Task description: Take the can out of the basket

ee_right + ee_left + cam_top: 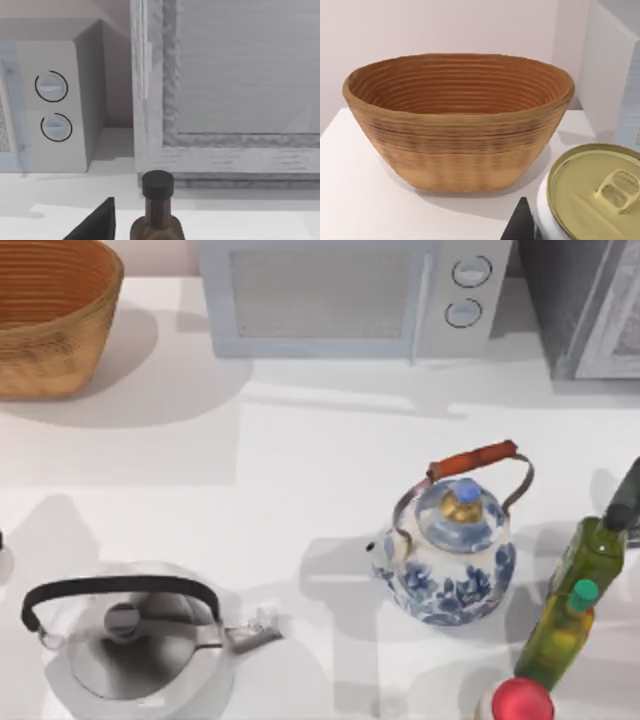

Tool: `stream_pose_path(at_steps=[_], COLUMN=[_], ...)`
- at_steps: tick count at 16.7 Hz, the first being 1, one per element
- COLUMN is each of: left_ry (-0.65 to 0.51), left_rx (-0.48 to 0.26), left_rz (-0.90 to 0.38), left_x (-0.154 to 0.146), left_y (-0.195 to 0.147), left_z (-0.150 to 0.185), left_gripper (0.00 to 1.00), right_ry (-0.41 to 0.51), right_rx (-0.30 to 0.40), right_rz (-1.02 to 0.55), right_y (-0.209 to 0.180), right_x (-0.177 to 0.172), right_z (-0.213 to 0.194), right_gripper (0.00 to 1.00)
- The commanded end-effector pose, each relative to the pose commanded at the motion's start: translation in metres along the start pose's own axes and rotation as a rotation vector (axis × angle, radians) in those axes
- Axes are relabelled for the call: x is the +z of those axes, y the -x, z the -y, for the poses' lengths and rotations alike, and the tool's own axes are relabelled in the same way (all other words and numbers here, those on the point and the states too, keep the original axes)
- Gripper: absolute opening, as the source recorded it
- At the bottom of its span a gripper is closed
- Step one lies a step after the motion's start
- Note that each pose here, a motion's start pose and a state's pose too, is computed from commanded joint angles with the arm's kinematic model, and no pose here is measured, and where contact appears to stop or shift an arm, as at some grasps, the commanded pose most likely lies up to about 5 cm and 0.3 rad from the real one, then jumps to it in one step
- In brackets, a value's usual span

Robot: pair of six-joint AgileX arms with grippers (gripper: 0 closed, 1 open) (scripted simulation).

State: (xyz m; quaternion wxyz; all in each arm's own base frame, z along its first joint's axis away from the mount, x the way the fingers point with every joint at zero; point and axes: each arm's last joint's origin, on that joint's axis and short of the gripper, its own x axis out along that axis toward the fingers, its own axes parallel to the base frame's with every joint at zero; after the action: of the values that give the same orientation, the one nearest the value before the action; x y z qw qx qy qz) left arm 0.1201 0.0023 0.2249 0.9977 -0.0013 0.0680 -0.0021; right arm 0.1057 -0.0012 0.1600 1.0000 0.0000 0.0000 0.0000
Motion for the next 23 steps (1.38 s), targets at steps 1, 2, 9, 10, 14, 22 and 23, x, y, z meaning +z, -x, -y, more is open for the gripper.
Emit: stream_pose_path(at_steps=[1,2,9,10,14,22,23], left_ry=[-0.001,-0.002,-0.003,-0.003,-0.004,-0.013,-0.018], left_rx=[0.002,0.003,0.004,0.004,0.007,-0.149,-0.192], left_rz=[0.03,0.057,0.136,0.136,0.13,0.093,0.098], left_x=[-0.014,-0.027,-0.066,-0.066,-0.067,-0.029,-0.019], left_y=[0.003,0.006,0.005,0.005,0.005,-0.008,-0.013], left_z=[0.001,0.001,0.003,0.003,0.003,0.009,0.011], left_gripper=[0.0,0.0,0.0,0.0,0.0,0.0,0.0], right_ry=[0.0,0.0,0.0,0.0,0.0,0.0,0.0], right_rx=[0.0,0.0,0.0,0.0,0.0,0.0,0.0], right_rz=[0.0,0.0,0.0,0.0,0.0,0.0,0.0], right_y=[0.0,0.0,0.0,0.0,0.0,0.0,0.0], right_x=[0.0,0.0,0.0,0.0,0.0,0.0,0.0], right_z=[0.0,0.0,0.0,0.0,0.0,0.0,0.0], right_gripper=[1.0,1.0,1.0,1.0,1.0,1.0,1.0])
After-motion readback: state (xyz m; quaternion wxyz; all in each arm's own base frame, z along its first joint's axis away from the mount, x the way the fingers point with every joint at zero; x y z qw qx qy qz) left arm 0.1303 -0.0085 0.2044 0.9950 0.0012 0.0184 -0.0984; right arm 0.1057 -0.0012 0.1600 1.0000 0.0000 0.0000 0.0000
